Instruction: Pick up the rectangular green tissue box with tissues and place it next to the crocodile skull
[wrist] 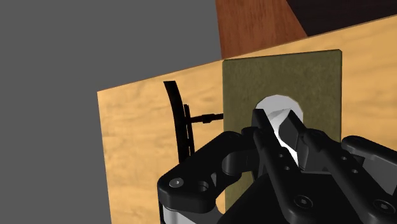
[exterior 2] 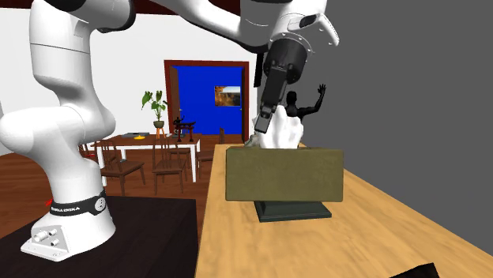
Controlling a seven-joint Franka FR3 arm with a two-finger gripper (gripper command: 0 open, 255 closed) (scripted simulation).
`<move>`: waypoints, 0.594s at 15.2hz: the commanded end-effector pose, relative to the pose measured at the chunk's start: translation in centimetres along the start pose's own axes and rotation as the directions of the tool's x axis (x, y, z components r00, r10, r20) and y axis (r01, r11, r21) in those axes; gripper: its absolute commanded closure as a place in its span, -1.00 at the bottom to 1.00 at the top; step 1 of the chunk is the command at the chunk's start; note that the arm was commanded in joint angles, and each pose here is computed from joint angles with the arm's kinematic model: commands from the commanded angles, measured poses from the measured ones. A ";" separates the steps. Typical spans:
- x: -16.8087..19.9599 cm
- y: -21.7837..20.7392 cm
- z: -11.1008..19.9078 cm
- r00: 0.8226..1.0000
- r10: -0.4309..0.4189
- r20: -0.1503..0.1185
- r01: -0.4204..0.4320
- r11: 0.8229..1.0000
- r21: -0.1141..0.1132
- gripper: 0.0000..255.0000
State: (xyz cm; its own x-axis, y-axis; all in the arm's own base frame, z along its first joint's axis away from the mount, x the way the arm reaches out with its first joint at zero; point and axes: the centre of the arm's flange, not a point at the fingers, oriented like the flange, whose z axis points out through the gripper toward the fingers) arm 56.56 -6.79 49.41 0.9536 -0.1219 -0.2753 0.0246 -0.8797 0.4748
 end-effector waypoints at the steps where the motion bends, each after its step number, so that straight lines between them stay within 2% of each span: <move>1: -0.3 0.4 -0.8 1.000 0.000 0.000 0.000 1.000 0.000 1.00; 9: -1.5 2.4 -4.3 1.000 0.000 0.000 0.000 1.000 0.000 1.00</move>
State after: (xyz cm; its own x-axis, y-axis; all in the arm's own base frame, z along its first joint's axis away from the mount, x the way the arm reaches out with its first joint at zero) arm 56.44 -6.74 53.97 0.9536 -0.1219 -0.2753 0.0247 -0.8797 0.4749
